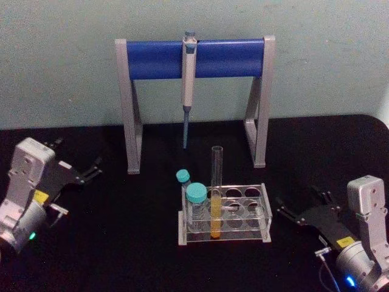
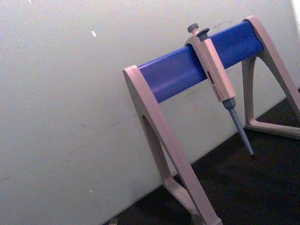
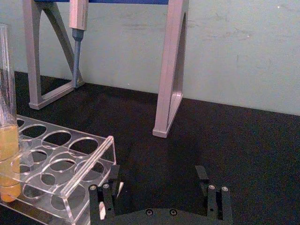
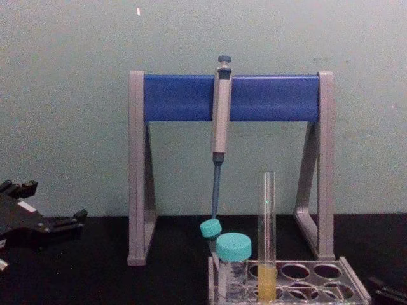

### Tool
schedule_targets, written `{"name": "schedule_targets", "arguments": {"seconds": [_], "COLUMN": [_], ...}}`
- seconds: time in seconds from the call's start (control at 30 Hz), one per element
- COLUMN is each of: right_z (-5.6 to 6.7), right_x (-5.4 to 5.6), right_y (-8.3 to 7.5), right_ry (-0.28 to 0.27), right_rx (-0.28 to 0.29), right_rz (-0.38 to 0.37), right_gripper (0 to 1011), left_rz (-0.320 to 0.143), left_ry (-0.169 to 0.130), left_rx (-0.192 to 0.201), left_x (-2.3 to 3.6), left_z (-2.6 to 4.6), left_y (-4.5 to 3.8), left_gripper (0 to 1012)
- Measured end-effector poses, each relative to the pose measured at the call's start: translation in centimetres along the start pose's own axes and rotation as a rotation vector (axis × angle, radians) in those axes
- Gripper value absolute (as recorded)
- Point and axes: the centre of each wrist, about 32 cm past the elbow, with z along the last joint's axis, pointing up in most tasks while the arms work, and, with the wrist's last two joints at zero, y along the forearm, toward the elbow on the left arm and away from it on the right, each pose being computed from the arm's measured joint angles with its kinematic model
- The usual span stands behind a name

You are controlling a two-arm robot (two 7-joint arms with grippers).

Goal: Pick up the test tube from the test tube rack, shake it, then place it back into the test tube rack.

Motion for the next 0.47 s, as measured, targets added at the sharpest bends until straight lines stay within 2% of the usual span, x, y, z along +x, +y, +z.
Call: {"name": "schedule_targets", "arguments": {"seconds": [0.47], "right_z": [0.0], "right_x": [0.0], "right_y": [0.0], "right_ry": [0.0], "right_rx": [0.0], "right_rz": [0.0], "right_gripper": [1000], "left_rz": [0.0], "left_ry": [0.0], "left_rx": [0.0], "left_x": [0.0], "left_z": [0.0], "left_y": [0.0], "left_gripper": [1001]}}
